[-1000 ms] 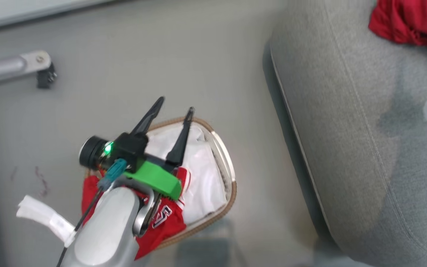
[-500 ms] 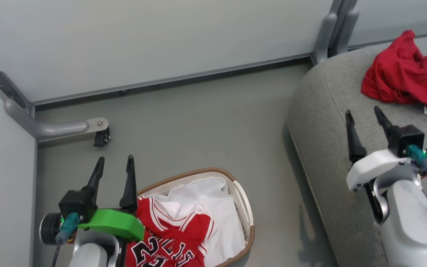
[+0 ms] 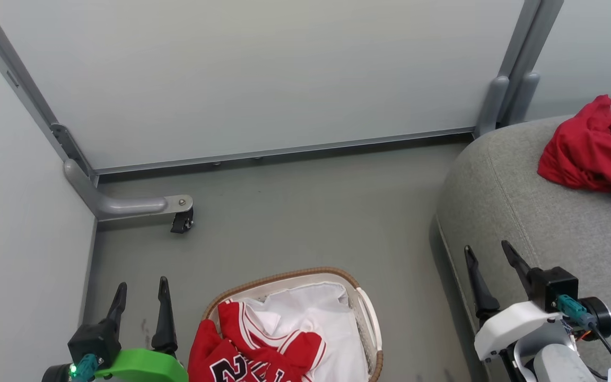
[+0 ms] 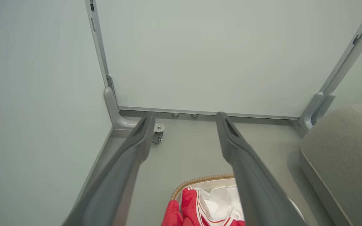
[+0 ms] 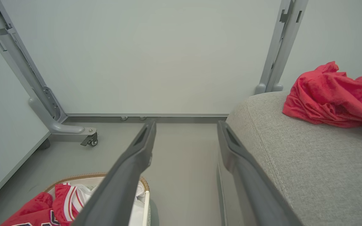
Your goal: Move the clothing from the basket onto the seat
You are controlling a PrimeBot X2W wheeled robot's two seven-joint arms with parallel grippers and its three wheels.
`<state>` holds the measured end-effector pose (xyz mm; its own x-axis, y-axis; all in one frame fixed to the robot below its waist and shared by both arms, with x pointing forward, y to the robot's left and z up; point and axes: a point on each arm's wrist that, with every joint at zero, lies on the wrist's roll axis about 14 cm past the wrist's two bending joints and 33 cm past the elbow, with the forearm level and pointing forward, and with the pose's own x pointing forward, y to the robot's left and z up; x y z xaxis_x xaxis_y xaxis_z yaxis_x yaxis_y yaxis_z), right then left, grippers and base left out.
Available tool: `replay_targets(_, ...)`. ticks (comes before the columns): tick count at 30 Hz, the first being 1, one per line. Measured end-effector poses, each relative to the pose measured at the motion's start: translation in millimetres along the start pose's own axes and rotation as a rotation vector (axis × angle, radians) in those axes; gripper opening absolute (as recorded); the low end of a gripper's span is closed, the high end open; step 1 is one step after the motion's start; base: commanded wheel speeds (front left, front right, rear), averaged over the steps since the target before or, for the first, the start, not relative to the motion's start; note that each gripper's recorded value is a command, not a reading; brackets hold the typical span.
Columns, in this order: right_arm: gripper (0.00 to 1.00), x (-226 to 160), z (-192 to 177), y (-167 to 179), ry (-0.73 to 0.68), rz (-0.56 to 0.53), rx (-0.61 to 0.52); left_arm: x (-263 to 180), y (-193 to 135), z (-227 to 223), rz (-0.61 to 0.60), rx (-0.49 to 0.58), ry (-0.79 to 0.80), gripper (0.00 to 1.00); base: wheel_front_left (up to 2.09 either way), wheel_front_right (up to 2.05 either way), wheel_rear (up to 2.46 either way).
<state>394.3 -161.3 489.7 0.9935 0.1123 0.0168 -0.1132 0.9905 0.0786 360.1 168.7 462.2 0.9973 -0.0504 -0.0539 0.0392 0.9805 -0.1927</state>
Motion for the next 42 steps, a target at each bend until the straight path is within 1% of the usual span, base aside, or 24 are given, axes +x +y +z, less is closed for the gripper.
replay_targets(4,1.0,-0.5,-1.5,6.9,0.003,0.02,0.001,-4.4,4.8,-2.5,0.012,-0.001,0.007,1.0,0.0,0.0,0.0)
replay_targets(30,1.0,0.4,-2.4,4.6,0.005,0.013,0.008,-4.6,-3.9,-14.4,-0.012,-0.023,0.044,1.0,0.0,0.0,0.0)
replay_targets(35,1.0,4.6,-2.1,4.6,0.002,0.014,0.009,3.9,-15.6,-18.3,-0.053,-0.018,0.059,1.0,0.0,0.0,0.0)
replay_targets(42,1.0,29.5,7.2,6.0,-0.032,0.027,0.005,39.1,-41.5,-31.3,-0.149,0.023,0.113,1.0,0.0,0.0,0.0)
